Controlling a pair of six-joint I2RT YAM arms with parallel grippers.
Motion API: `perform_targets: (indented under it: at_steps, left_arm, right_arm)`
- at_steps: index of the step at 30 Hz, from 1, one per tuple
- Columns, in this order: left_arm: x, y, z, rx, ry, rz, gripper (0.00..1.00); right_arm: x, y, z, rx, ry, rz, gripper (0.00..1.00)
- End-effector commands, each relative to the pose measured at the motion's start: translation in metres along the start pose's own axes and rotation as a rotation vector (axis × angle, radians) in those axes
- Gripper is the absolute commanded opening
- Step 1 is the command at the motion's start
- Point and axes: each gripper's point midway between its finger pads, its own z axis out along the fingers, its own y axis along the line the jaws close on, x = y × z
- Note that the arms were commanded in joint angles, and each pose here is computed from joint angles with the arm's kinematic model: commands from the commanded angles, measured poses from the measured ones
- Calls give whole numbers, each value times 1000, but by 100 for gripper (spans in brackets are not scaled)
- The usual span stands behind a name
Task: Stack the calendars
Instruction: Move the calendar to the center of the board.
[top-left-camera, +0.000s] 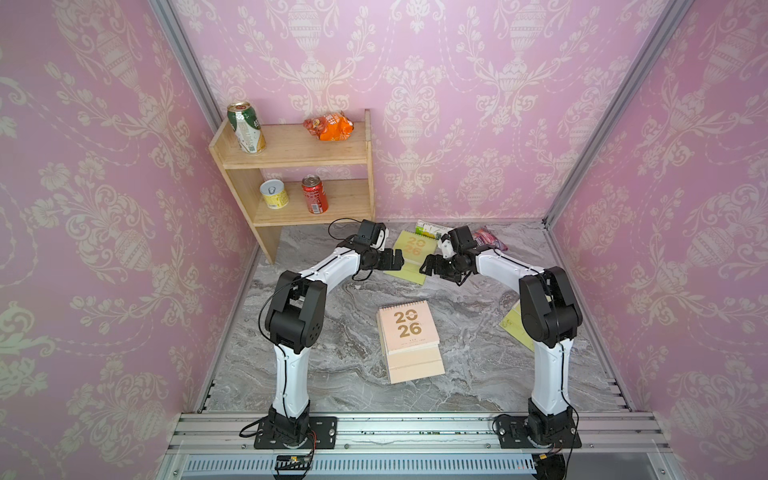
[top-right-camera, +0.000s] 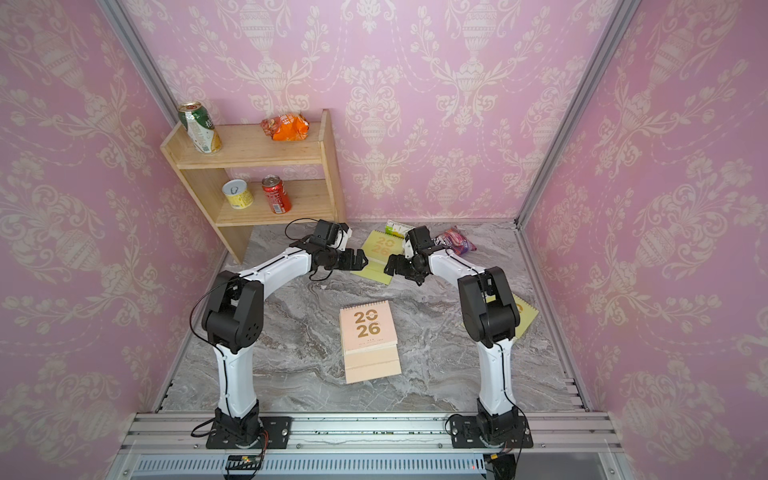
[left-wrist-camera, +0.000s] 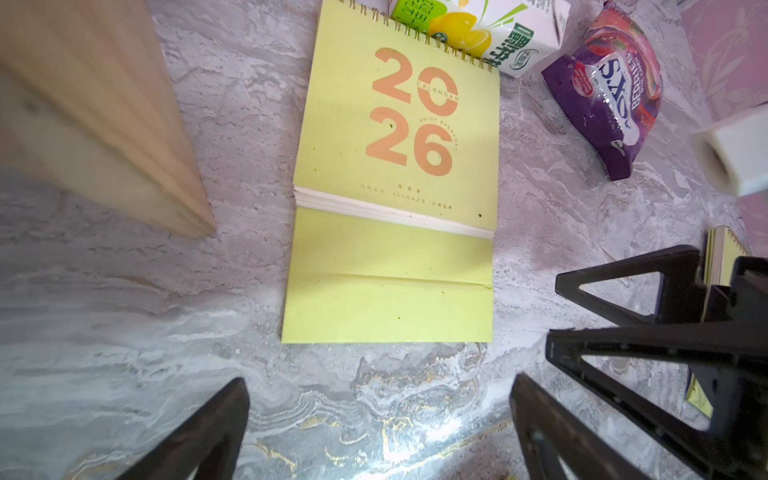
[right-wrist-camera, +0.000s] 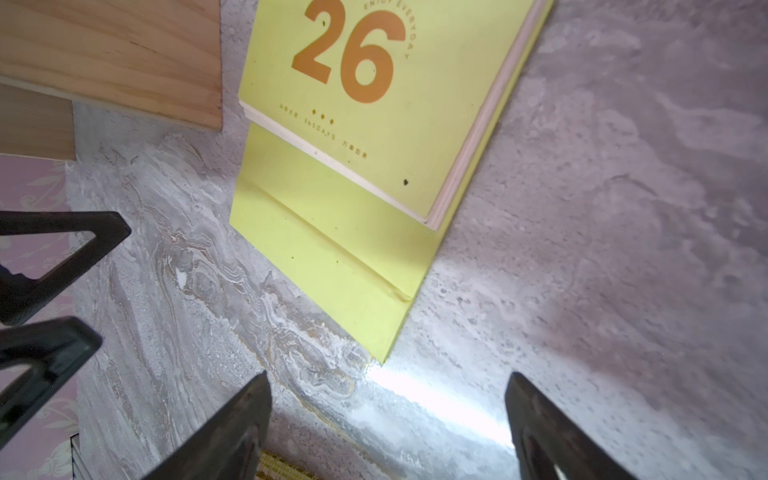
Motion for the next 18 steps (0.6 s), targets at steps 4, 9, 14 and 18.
perform_targets:
  at_steps: [4,9,14,18]
  left_arm:
    - [1,5,20,-2,41,25,99]
    - [1,13,34,-33,56,25,99]
    - [3,18,47,-42,81,18,99]
    - [6,25,56,-69,95,18,99]
  right_arm:
    - [-9,-4,6,7,-2,31,88]
    - [-9,-5,10,7,4,34,88]
    - [-9,-6,16,4,11,41,88]
    - [-9,-6,20,-3,17,45,87]
